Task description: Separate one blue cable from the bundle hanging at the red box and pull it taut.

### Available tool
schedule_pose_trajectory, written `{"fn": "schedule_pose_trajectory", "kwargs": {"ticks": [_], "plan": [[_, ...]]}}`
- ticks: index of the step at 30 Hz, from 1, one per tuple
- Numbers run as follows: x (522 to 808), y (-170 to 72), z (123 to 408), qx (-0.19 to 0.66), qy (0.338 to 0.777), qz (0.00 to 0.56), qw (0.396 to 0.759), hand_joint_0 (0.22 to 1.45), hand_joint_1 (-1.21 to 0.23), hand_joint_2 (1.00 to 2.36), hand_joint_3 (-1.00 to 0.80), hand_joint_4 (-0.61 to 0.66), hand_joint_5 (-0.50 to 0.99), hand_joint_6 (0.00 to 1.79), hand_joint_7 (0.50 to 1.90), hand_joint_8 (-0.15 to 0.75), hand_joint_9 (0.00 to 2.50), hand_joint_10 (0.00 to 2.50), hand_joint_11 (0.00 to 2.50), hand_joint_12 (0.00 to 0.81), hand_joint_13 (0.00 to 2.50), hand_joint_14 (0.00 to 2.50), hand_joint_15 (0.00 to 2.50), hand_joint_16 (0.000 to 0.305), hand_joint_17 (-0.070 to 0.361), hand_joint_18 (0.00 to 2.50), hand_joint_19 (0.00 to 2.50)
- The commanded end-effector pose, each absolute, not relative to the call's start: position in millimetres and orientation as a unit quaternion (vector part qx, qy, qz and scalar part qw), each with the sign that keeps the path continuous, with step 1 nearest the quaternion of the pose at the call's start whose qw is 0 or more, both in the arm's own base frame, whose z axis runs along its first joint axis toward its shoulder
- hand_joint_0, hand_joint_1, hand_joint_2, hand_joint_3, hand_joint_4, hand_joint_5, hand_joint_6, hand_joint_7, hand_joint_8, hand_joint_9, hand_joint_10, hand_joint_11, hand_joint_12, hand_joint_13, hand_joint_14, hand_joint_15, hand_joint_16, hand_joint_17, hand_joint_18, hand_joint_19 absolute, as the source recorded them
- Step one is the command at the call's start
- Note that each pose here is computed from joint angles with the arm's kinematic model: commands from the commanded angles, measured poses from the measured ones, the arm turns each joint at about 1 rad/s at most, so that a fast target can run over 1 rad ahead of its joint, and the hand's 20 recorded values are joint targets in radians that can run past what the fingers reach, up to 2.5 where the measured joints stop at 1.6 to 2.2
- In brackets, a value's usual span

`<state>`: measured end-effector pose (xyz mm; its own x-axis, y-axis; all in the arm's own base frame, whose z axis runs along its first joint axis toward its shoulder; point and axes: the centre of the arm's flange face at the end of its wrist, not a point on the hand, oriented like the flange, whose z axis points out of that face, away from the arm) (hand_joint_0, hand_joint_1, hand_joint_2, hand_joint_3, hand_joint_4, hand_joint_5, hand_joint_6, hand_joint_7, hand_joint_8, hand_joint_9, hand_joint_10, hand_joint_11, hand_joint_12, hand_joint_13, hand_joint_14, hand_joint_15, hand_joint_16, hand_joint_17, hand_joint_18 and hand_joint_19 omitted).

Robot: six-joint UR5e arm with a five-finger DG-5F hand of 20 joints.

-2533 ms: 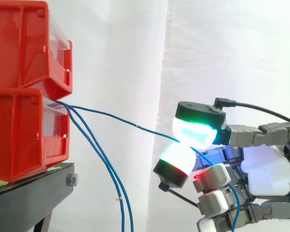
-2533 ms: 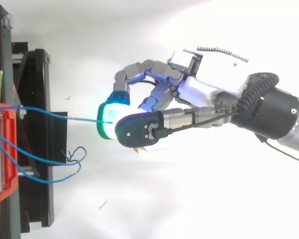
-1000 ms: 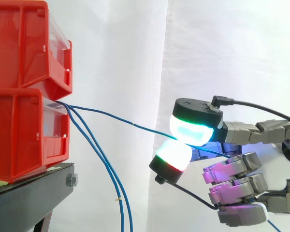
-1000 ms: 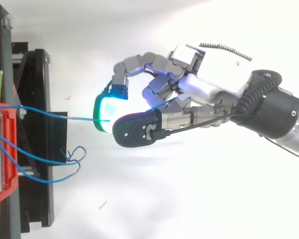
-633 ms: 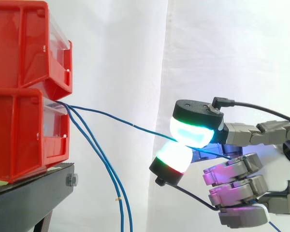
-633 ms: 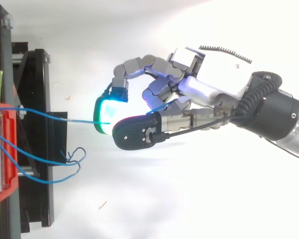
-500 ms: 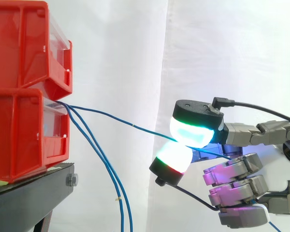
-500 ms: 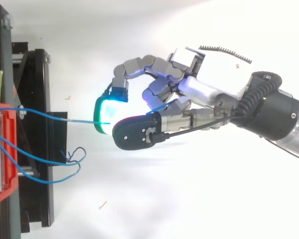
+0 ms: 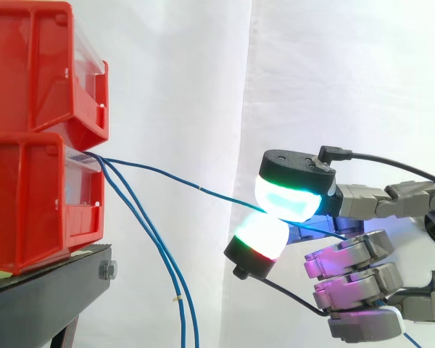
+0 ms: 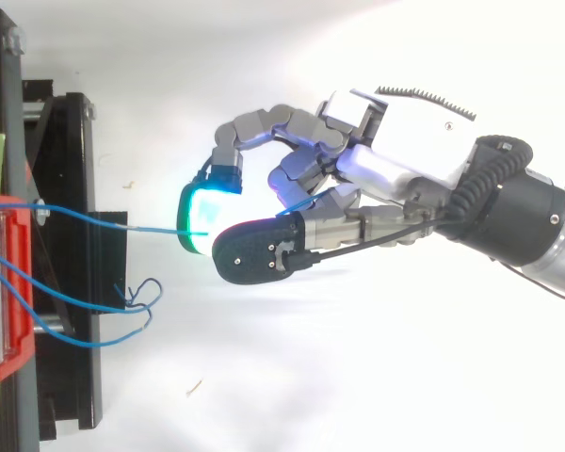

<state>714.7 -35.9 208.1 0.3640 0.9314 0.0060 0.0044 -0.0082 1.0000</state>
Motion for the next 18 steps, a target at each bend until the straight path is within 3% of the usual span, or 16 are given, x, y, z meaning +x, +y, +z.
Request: {"fn": "schedule_pose_trajectory", "kwargs": {"ticks": [1, 18], "plan": [[714.8, -36.1, 207.5, 0.587, 0.399, 0.399, 0.581, 0.74, -0.76, 1.02, -0.19, -0.06, -0.21, 0.91, 1.22, 0.313, 0.99, 1.77, 1.53, 0.369, 0.92, 2.5, 1.52, 0.038, 0.087, 1.33, 1.38], [714.7, -36.1, 208.6, 0.587, 0.398, 0.399, 0.581, 0.74, -0.76, 1.02, -0.18, -0.07, -0.21, 0.91, 1.22, 0.305, 1.0, 1.76, 1.54, 0.363, 0.95, 2.48, 1.56, 0.038, 0.085, 1.28, 1.36]]}}
